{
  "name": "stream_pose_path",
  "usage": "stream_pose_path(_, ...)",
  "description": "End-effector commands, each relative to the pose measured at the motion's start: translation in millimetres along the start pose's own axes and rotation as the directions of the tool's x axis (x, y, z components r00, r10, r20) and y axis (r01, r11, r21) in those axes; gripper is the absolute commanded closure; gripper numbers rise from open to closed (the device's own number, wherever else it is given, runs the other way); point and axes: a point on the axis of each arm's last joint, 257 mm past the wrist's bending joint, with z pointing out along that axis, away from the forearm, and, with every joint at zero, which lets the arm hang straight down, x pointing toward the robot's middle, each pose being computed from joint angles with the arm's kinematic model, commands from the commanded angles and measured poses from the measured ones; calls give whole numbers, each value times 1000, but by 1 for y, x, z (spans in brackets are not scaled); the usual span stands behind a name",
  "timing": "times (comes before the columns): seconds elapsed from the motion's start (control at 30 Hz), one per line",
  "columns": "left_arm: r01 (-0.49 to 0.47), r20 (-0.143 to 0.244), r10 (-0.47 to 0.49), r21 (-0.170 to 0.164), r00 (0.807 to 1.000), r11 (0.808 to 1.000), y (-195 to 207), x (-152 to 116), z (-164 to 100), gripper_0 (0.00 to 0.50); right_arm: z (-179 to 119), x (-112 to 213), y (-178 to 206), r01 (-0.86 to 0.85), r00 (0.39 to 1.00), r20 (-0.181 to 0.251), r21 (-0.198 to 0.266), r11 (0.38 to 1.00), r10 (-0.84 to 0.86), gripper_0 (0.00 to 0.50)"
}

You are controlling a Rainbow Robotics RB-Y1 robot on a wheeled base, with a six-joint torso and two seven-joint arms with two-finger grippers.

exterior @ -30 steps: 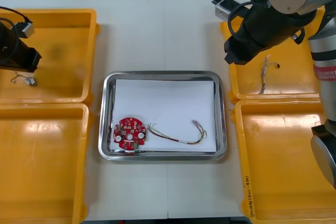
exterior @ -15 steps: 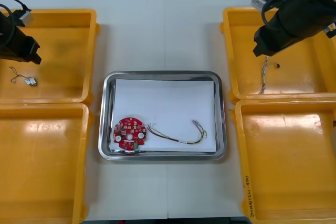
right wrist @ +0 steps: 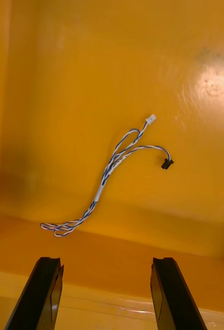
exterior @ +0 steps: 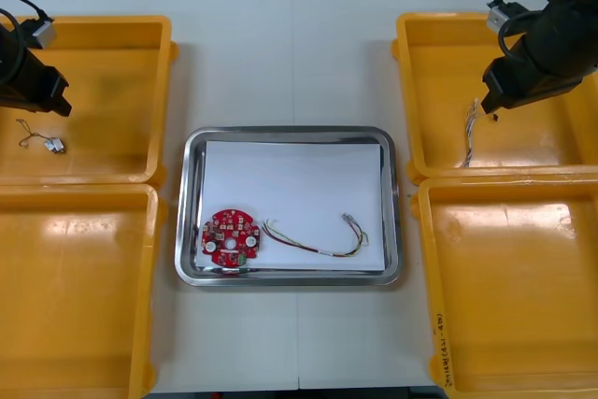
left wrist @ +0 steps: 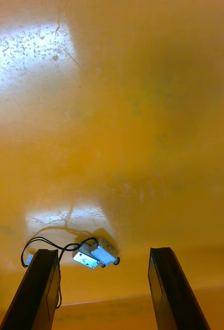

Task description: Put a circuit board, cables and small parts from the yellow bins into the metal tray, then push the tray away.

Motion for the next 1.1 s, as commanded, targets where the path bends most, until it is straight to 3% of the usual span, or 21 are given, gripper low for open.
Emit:
stream_pose_path(0.03,-15,59,17,-35,998,999,28,-5,-11,0,-23,-12,-24,-78,996,33,29,997,77,0)
stream_pose_path(0.23,-46,80,49,-35,996,998,21,-5,-2,0,-14,-4,-31,-119,993,0,41,992,119,0)
stream_pose_path(0.33,-55,71,58,-33,996,998,21,-1,1,0,-8,0,-31,-130,991,-20,36,991,131,0)
stream_pose_path(0.5,-36,54,37,-23,998,999,22,6,2,0,4,-2,-30,-144,989,-17,26,989,145,0)
stream_pose_path(0.7,-15,30,15,-24,999,1000,34,20,3,0,12,-9,-27,-149,989,3,34,988,149,0)
stream_pose_path(1.1,-17,0,17,-42,1000,999,51,47,9,0,40,-18,-12,-155,986,55,0,988,154,0)
